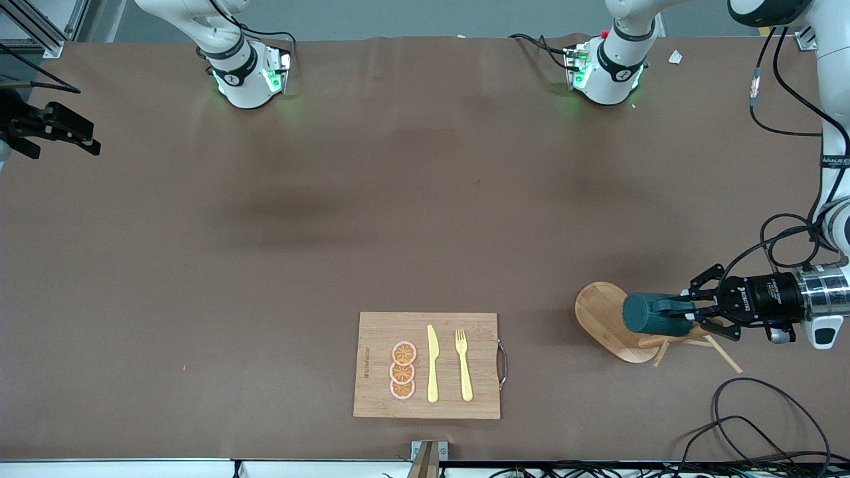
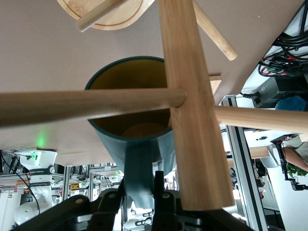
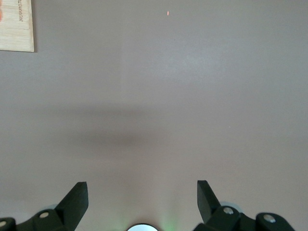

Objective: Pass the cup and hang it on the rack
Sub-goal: 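Hook the mug handle onto a rack peg with the left gripper, then open the left gripper and draw it back from the mug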

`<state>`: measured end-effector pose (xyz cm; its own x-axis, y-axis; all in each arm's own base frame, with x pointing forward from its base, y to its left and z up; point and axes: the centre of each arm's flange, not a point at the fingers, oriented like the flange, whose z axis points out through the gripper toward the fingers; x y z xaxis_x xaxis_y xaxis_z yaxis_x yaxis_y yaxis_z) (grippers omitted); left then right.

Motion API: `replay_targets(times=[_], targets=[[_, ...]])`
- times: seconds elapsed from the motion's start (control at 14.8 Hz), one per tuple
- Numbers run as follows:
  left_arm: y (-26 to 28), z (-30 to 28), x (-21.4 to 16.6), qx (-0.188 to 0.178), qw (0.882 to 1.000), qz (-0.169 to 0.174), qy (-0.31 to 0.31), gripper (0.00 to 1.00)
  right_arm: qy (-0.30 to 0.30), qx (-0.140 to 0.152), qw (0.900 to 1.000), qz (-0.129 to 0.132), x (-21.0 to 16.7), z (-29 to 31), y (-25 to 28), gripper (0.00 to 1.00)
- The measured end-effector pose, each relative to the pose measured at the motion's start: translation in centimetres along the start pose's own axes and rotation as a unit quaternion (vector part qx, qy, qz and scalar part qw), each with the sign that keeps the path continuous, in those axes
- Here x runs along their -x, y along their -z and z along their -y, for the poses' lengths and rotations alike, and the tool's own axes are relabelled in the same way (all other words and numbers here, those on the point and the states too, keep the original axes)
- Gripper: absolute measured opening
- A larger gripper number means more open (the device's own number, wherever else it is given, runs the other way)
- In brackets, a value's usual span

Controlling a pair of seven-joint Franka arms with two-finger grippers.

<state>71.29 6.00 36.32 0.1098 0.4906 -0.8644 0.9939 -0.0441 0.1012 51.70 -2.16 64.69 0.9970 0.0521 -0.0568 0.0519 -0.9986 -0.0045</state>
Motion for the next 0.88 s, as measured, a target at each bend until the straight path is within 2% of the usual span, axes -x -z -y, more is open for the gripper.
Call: replay_targets(times=[0.14, 0.2, 0.47, 0.74, 0.88], targets=[[-0.1, 0.0, 0.0, 0.000, 1.000, 0.000, 0.000, 0.21, -0.002, 0.000, 1.000, 0.002, 0.0, 0.0, 0.0, 1.00], [-0.1, 0.0, 0.1, -0.001, 1.000, 0.001, 0.000, 0.26, -0.005, 0.000, 1.000, 0.003, 0.1, 0.0, 0.0, 1.00], [-0.1, 0.0, 0.1, -0.001, 1.000, 0.001, -0.001, 0.67, -0.012, 0.000, 1.000, 0.006, 0.1, 0.0, -0.1, 1.00], [-0.2, -0.4, 1.3, 0.000, 1.000, 0.003, -0.012, 1.00, -0.014, -0.001, 1.000, 0.007, 0.2, -0.1, -0.1, 1.00], [0.1, -0.8, 3.9, 0.002, 0.999, 0.005, -0.032, 1.00, -0.015, -0.002, 1.000, 0.006, 0.2, -0.1, -0.1, 1.00]])
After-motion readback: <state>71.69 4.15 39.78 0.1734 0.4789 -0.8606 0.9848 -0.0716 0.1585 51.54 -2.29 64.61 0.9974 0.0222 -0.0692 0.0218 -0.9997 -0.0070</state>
